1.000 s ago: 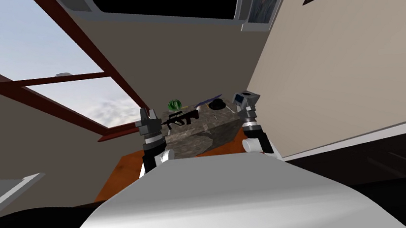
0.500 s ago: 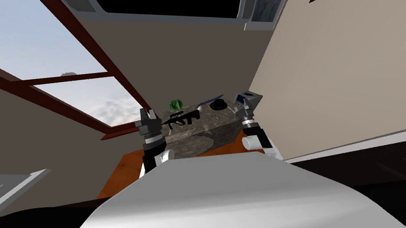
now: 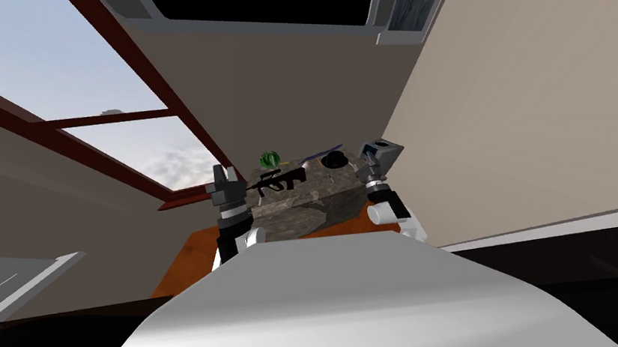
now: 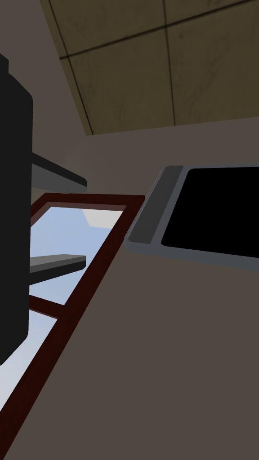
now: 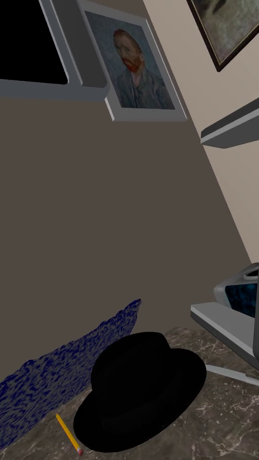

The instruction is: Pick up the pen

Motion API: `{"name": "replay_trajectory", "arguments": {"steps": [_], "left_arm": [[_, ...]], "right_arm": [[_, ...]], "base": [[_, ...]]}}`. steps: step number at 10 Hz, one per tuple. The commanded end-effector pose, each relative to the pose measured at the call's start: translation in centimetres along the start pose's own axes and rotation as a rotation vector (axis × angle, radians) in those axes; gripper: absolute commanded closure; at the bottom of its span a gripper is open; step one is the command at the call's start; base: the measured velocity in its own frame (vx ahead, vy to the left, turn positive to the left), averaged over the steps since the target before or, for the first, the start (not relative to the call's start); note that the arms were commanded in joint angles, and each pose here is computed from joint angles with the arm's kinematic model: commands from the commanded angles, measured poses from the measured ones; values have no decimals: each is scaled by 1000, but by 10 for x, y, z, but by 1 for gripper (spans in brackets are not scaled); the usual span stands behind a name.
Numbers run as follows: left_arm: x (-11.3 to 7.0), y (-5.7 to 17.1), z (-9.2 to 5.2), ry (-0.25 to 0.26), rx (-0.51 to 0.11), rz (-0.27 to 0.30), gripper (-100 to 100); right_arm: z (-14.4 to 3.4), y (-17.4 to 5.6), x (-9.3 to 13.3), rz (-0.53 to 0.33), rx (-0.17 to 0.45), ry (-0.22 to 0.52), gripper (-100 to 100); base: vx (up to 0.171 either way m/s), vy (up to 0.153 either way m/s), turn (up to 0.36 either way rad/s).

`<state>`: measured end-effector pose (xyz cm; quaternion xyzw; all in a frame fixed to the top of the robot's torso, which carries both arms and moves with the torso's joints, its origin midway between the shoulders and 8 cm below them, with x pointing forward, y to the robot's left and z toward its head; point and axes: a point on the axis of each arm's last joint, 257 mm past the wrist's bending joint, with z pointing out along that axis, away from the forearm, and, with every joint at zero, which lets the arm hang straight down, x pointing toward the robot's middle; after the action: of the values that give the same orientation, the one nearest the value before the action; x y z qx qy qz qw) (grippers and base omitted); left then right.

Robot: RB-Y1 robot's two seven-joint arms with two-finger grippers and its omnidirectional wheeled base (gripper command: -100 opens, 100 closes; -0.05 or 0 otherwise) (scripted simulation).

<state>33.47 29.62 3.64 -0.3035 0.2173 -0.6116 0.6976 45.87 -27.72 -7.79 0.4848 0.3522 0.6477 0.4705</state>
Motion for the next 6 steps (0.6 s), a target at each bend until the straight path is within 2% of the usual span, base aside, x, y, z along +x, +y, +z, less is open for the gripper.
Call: {"name": "replay_trajectory", "arguments": {"steps": [1, 6], "left_arm": [[0, 0, 0, 0, 0, 0, 0], [0, 0, 0, 0, 0, 0, 0]], "right_arm": [[7, -12, -3, 59, 43, -9, -100], [17, -42, -12, 197, 157, -51, -100]], "base": [[16, 3, 52], [16, 2, 42]]}}
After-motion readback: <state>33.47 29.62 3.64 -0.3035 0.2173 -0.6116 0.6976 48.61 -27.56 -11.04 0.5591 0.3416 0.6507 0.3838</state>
